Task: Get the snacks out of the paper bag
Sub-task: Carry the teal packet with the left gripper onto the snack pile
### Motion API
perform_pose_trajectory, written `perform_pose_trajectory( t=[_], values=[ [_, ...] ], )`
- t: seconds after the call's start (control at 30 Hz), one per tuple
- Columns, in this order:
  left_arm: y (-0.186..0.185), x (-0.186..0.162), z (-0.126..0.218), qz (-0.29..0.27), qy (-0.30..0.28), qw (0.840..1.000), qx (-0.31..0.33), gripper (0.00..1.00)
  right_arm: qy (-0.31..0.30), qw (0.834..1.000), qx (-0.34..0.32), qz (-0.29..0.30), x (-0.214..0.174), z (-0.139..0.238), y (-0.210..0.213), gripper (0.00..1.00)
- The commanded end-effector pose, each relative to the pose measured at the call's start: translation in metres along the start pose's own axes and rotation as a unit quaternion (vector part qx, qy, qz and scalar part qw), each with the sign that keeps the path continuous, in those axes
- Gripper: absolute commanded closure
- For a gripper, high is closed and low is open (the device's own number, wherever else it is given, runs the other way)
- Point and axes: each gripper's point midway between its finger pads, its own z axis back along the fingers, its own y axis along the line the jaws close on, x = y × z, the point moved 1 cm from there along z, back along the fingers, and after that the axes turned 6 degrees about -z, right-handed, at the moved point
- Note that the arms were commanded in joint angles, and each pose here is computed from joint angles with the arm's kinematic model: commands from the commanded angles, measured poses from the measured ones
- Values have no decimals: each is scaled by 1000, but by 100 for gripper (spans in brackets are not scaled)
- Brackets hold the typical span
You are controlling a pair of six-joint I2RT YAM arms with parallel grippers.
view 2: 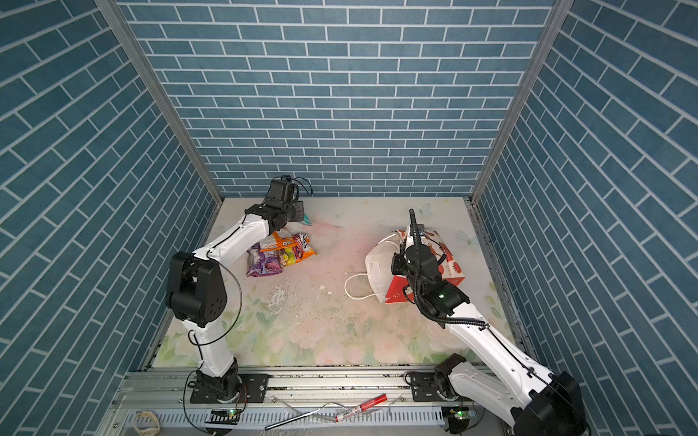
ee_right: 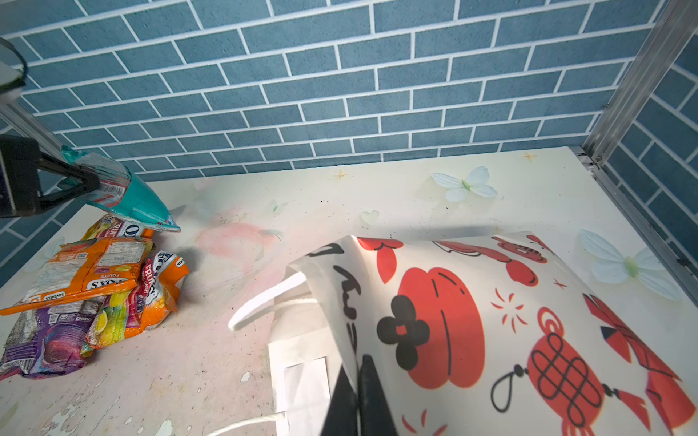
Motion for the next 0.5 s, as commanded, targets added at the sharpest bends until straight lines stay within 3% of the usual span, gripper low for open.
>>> perform_pose_trajectory(
  t=[0.0, 0.13, 0.17, 0.2, 0.27, 0.33, 0.4, 0.47],
  values=[
    [11, 6, -3, -12, 2, 1000, 26, 100, 1, 1000, -14, -24, -4, 3, -8, 100],
    [11, -1, -12, -16, 17, 999, 31, 100, 1, 1000, -16, -27, -6, 3, -9, 100],
    [12, -1, -13, -16, 19, 999, 32, 96, 1, 999, -15, -28, -6, 2, -8, 100],
    [11, -2, -13, -18, 23, 999, 30, 86, 1, 999, -15, -30, -6, 2, -8, 100],
    [7, 0, -9, -22, 24, 999, 16, 57, 2, 999, -13, -31, -6, 3, -8, 100],
    [0, 3, 0, -24, 16, 1000, -9, 44, 1, 999, -11, -33, -5, 3, -7, 100],
    [-3, 11, 16, -15, -7, 1000, -24, 22, 2, 999, -7, -32, -4, 3, -5, 100],
    [-7, 20, 36, -8, -35, 999, -37, 10, 0, 1000, -7, -30, -3, 4, -5, 100]
  ],
)
